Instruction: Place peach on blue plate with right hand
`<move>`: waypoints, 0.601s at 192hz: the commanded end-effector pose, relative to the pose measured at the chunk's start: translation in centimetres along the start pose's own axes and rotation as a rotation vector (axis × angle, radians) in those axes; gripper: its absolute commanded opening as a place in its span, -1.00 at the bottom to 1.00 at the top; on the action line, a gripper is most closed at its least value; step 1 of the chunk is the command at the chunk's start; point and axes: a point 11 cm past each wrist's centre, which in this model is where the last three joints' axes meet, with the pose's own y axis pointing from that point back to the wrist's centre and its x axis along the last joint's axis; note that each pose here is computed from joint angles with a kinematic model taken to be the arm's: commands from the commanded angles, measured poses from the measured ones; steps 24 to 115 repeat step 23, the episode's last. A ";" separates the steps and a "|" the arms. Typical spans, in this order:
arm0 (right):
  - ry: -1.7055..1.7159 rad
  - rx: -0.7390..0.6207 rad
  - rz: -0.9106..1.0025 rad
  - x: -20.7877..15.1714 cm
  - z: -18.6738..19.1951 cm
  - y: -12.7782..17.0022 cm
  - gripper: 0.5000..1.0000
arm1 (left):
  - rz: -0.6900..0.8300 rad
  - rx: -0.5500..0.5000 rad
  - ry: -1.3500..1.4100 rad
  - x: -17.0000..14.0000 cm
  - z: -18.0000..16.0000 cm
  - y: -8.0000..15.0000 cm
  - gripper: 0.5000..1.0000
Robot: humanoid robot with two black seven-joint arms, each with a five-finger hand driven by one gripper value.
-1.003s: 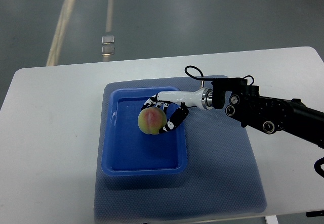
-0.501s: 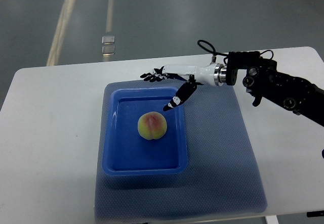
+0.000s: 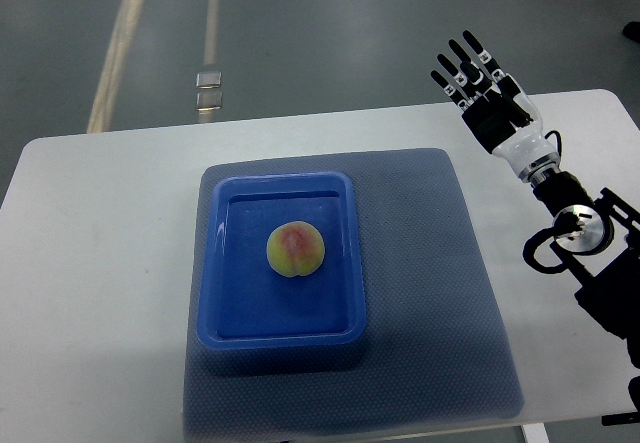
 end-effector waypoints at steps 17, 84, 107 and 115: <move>-0.054 0.033 0.064 1.2 1.4 0.5 0.72 | 0.003 0.000 0.000 0.1 0.0 0.0 1.00; -0.055 0.029 0.061 1.0 1.6 0.3 0.73 | 0.003 0.000 0.000 0.1 0.0 0.0 1.00; -0.055 0.029 0.061 1.0 1.6 0.3 0.73 | 0.003 0.000 0.000 0.1 0.0 0.0 1.00; -0.055 0.029 0.061 1.0 1.6 0.3 0.73 | 0.003 0.000 0.000 0.1 0.0 0.0 1.00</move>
